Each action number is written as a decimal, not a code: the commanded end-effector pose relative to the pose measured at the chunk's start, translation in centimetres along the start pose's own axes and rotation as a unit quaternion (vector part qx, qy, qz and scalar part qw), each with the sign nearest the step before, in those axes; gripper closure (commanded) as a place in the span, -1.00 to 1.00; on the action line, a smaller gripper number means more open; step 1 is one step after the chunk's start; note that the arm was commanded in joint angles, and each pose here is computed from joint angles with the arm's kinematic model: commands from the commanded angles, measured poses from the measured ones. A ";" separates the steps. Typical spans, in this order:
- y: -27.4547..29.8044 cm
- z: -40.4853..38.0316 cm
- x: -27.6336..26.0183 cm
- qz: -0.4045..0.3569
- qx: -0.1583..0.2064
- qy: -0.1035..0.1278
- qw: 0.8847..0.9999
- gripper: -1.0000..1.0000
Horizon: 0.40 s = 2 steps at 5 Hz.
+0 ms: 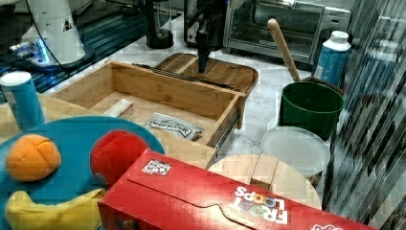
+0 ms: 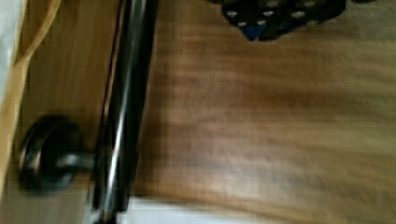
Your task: Close the drawer.
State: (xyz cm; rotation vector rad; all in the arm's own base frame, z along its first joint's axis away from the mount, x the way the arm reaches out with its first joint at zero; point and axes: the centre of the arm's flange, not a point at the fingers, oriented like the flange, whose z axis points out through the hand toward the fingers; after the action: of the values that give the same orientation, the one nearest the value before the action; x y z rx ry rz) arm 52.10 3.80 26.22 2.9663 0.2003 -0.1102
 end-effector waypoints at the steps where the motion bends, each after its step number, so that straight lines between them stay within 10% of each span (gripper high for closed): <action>1: 5.6 -1.3 0.3 -0.024 -0.016 0.012 1.000 1.00; 2: 8.1 -0.9 0.5 -0.029 -0.015 0.014 0.999 1.00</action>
State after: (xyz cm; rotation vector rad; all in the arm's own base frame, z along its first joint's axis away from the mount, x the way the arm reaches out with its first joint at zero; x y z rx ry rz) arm 50.99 -0.54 24.79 2.9425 0.2267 -0.1963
